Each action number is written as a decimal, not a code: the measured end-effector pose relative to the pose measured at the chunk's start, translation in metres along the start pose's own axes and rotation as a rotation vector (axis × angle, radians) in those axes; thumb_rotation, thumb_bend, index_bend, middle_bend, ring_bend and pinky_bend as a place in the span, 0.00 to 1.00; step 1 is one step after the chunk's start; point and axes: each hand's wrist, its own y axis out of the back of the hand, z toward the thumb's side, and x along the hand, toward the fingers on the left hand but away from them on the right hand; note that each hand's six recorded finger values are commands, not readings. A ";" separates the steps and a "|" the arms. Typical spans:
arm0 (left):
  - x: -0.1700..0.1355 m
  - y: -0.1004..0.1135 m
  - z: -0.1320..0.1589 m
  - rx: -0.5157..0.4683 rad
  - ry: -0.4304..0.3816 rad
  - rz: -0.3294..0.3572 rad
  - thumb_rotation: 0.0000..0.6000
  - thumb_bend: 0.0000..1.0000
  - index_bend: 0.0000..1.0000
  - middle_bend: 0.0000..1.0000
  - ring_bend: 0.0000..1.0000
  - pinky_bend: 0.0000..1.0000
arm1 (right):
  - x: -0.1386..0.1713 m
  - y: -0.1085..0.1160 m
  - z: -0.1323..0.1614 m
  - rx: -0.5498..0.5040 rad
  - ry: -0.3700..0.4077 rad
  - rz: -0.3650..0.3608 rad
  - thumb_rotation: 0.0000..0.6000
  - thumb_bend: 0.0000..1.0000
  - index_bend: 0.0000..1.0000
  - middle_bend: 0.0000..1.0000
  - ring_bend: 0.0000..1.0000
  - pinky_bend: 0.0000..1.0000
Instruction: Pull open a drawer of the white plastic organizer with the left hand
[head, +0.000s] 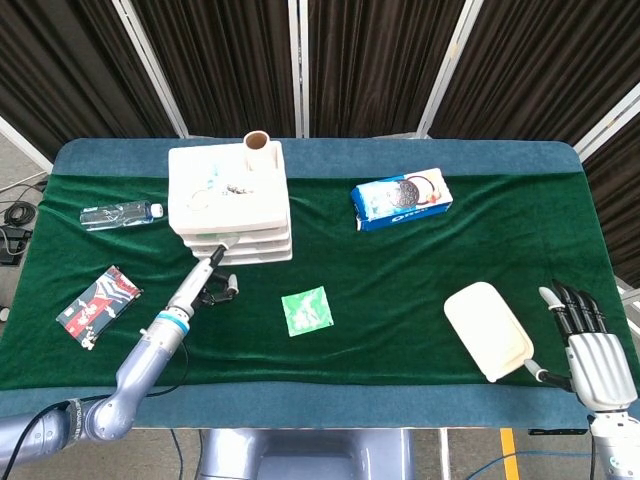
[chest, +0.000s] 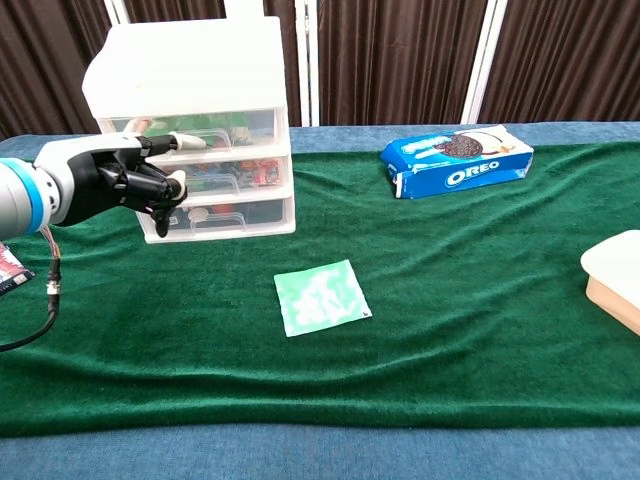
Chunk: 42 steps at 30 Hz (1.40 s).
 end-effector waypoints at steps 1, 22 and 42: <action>0.001 -0.001 0.000 -0.001 0.002 -0.001 1.00 0.75 0.00 0.83 0.69 0.59 | 0.000 0.000 0.000 0.000 0.000 0.000 1.00 0.02 0.02 0.00 0.00 0.00; 0.009 -0.014 0.011 -0.011 -0.011 -0.029 1.00 0.75 0.00 0.83 0.69 0.59 | -0.001 -0.001 -0.001 -0.003 -0.002 0.005 1.00 0.02 0.02 0.00 0.00 0.00; 0.007 -0.018 0.016 0.003 -0.018 -0.051 1.00 0.75 0.02 0.83 0.69 0.59 | -0.001 -0.002 0.000 0.001 -0.001 0.007 1.00 0.02 0.02 0.00 0.00 0.00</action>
